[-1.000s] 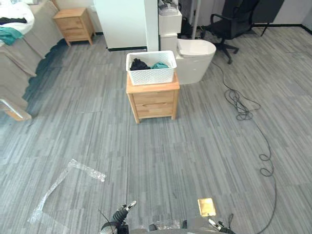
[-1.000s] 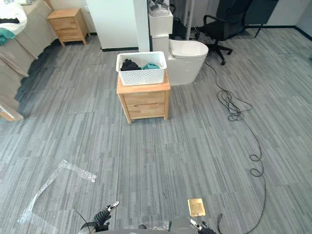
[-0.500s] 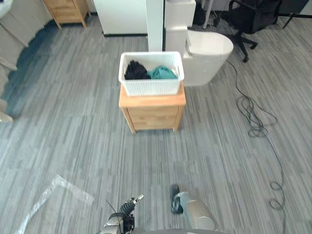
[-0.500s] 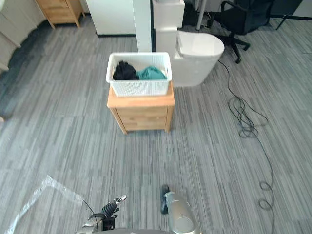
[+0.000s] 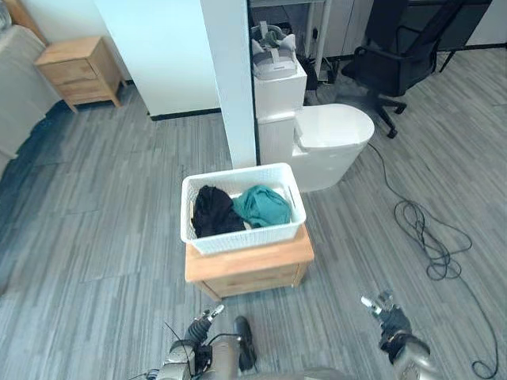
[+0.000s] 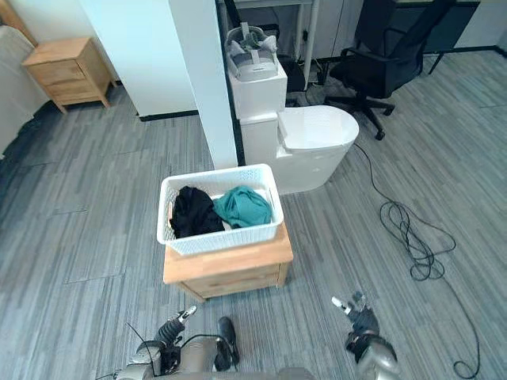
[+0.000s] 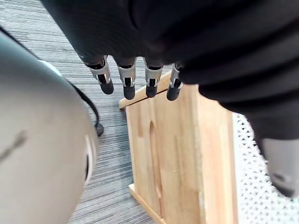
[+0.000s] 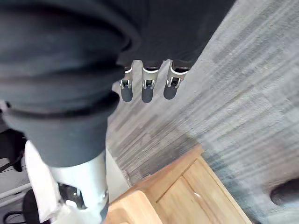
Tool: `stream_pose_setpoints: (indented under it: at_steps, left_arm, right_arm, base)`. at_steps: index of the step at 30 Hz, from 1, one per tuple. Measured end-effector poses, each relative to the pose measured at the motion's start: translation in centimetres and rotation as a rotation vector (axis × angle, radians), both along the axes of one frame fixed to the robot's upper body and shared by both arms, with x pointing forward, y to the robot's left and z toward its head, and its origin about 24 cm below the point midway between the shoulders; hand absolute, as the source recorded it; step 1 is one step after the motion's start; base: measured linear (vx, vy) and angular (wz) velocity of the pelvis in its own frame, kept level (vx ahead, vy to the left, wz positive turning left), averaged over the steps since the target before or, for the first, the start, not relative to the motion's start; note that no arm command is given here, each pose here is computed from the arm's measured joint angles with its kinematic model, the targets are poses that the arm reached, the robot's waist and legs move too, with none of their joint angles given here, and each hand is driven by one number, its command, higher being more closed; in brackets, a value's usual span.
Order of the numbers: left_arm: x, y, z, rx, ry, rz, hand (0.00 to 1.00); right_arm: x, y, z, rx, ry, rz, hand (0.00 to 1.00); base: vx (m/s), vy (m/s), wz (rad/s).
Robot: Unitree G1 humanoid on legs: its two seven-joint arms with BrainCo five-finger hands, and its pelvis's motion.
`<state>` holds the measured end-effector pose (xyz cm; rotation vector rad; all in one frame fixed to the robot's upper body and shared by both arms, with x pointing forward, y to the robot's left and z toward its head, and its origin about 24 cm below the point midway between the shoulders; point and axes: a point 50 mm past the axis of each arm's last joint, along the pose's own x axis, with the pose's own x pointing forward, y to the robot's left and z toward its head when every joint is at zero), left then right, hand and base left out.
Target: Pick up the laundry basket with both hands and put the clothes into the washing machine.
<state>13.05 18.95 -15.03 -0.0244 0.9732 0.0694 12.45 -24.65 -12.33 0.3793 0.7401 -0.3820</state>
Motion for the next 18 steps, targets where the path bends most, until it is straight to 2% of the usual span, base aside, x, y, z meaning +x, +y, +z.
stream_pose_setpoints:
  at_steps: [5,7,8,10,11,14,16,18]
  left_arm:
    - [-0.7,0.3,-0.3,-0.001,0.028,0.026,0.0]
    - [-0.7,1.2,-0.1,-0.001,0.015,0.087,0.0]
    - [-1.6,2.3,-0.2,0.016,0.027,0.158,0.0]
    - [-2.4,2.7,-0.4,0.016,0.035,0.236,0.0]
    - [-3.8,2.0,-0.7,-0.017,0.046,0.361,0.0]
    - [-4.6,2.0,-0.5,-0.042,0.012,0.515,0.0]
    - [-3.8,3.7,1.0,-0.029,-0.105,0.644,0.0]
    - [-3.1,5.7,2.8,0.021,-0.221,0.709,0.0]
  right_arm:
    - [-2.6,0.6,-1.6,0.078,0.093,-0.027,0.0]
    - [-3.7,0.2,-1.9,0.096,0.111,-0.101,0.0]
    - [-5.8,-0.3,-2.1,0.108,0.135,-0.206,0.0]
    - [-7.3,-0.9,-2.2,0.1,0.153,-0.285,0.0]
    - [-8.4,-2.3,-1.2,0.046,0.125,-0.354,0.0]
    - [-7.9,-4.4,1.4,-0.079,0.023,-0.369,0.0]
    - [-6.1,-6.5,5.4,-0.222,-0.146,-0.389,0.0]
    - [-4.3,-7.3,8.5,-0.318,-0.28,-0.371,0.0]
  base:
    - [0.39,0.052,-0.01]
    - [0.21,-0.158,0.36]
    - [0.19,-0.233,0.47]
    - [0.24,-0.297,0.36]
    - [0.27,-0.299,0.24]
    - [0.23,-0.212,0.33]
    - [0.2,-0.146,0.58]
    - [0.06,-0.059,0.24]
